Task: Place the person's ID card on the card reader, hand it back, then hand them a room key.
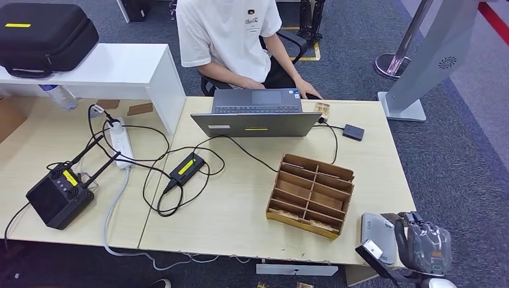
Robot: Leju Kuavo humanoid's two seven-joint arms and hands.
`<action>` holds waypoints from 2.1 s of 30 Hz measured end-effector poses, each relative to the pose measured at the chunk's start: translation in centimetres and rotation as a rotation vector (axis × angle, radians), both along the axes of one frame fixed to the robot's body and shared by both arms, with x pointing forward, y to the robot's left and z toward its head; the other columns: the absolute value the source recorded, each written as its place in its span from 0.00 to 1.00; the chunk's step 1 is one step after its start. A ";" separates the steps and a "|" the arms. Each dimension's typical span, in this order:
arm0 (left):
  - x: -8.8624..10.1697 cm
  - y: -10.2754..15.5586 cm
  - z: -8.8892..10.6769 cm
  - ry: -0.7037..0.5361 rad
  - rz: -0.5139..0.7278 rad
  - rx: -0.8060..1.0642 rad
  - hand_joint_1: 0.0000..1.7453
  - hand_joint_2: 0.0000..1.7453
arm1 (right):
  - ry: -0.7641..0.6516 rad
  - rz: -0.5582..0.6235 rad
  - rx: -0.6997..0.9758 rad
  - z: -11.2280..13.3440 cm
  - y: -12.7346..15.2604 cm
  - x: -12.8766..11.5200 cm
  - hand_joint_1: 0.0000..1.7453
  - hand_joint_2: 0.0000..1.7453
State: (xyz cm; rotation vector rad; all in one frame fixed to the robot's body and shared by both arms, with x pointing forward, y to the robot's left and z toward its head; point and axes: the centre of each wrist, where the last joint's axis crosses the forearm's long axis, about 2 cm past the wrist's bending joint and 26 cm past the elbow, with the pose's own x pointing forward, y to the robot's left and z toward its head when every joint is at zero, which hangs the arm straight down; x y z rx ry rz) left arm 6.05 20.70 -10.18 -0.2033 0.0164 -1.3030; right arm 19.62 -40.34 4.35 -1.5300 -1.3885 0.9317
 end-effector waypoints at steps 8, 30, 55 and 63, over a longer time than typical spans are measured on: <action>0.0 0.0 0.0 -0.001 0.001 0.001 0.00 1.00 | 0.028 -0.029 0.021 -0.8 -0.2 -0.4 1.00 1.00; 0.0 0.0 0.0 -0.001 0.001 0.001 0.00 1.00 | 0.054 -0.040 0.037 -1.5 -0.1 -0.8 1.00 1.00; 1.0 0.1 0.2 0.022 -0.201 -0.004 0.00 1.00 | -0.552 0.317 -0.099 24.5 12.6 22.7 1.00 1.00; 1.1 0.2 0.2 0.023 -0.223 -0.006 0.00 1.00 | -0.528 0.375 -0.205 27.4 15.0 24.7 1.00 1.00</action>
